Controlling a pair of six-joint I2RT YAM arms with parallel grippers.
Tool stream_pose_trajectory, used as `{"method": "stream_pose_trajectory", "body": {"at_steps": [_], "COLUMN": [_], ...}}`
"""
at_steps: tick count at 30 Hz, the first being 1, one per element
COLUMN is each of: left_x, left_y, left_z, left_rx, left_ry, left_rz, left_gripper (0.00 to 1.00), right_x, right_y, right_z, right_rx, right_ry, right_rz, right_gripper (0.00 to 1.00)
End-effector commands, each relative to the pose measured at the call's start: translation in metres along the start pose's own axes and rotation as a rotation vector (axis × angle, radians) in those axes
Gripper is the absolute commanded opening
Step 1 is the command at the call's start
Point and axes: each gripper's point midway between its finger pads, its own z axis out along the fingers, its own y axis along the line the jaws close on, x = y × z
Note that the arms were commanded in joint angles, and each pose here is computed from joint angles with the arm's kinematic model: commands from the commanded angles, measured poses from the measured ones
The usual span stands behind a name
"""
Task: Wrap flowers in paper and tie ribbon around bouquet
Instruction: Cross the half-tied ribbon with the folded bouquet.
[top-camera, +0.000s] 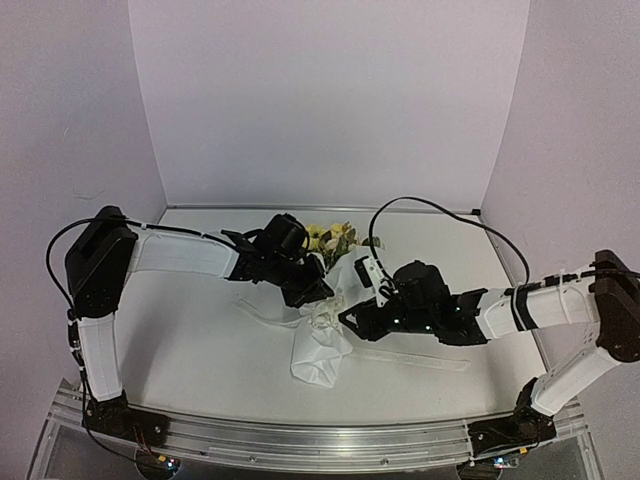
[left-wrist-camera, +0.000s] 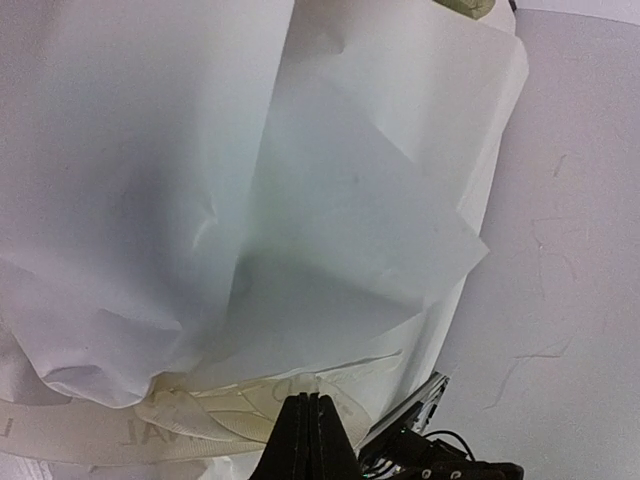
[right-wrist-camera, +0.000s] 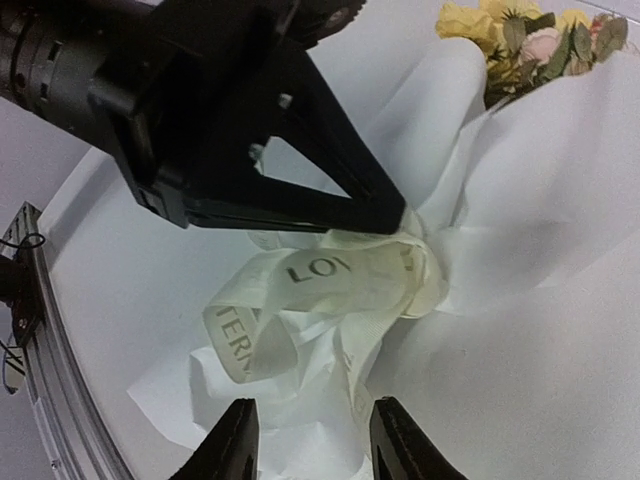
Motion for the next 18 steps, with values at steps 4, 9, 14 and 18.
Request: {"method": "stream_pose_trajectory", "body": {"at_steps": [4, 9, 14, 18], "left_x": [-0.009, -0.009, -0.007, -0.007], "left_y": [-0.039, -0.030, -0.032, -0.032], "left_z": [-0.027, -0.029, -0.029, -0.029], "left_rx": [0.116, 0.100, 0.104, 0.111], "left_ry": [-0.073, -0.083, -0.079, -0.080], "left_rz": [-0.015, -0.017, 0.004, 0.014], "left_gripper": [0.00, 0.00, 0.00, 0.00], "right_x": [-0.020, -0.021, -0.019, -0.021], "right_y": [0.022, 0.022, 0.020, 0.018], "right_z": [0.013, 0.022, 0.034, 0.044], "right_rx": [-0.069, -0.061, -0.048, -0.036], "right_ry": [-0.019, -0.012, 0.010, 0.016], "right_rz": [-0.059, -0.065, -0.069, -0.041], "right_gripper": [0.45, 0.47, 0.42, 0.28]}}
